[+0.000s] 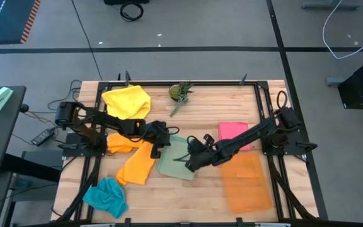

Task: Fold microfiber towels
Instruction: Fold the green microfiber towel

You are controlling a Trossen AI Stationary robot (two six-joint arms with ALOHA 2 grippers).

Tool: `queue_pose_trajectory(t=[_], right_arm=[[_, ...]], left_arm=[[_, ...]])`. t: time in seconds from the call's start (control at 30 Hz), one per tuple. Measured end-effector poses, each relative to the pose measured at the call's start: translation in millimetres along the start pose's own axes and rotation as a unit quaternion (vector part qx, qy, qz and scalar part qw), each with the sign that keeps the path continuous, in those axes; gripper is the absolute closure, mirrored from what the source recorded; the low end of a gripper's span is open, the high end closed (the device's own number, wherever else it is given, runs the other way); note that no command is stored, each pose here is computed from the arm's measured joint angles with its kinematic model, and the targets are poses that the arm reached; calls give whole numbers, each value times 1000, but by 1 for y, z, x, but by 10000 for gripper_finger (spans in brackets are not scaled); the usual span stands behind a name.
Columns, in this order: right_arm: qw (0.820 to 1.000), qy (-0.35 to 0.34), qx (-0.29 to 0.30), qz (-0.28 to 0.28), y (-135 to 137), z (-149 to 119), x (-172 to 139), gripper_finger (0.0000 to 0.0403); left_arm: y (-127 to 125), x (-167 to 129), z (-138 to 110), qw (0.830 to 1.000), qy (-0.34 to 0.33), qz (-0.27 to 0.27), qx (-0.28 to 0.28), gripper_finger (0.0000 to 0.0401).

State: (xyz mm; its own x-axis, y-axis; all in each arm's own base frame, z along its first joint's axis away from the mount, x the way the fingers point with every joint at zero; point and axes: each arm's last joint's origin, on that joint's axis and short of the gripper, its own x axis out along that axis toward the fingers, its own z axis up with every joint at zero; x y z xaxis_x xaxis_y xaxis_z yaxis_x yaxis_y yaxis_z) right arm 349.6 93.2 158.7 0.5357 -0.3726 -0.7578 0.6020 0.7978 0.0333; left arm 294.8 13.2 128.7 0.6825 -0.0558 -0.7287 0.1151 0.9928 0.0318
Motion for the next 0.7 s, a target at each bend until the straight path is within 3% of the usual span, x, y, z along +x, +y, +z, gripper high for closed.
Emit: queue_pose_trajectory(t=[0.33, 0.5, 0.7], right_arm=[[996, 71, 34, -32, -38, -15, 27, 400], [997, 71, 23, -32, -39, -14, 27, 400], [998, 63, 9, -15, -32, 4, 7, 401]], left_arm=[[14, 16, -12, 1000, 17, 11, -19, 388], [16, 15, -8, 1000, -2, 19, -16, 395], [20, -3, 8, 998, -58, 34, -16, 374]])
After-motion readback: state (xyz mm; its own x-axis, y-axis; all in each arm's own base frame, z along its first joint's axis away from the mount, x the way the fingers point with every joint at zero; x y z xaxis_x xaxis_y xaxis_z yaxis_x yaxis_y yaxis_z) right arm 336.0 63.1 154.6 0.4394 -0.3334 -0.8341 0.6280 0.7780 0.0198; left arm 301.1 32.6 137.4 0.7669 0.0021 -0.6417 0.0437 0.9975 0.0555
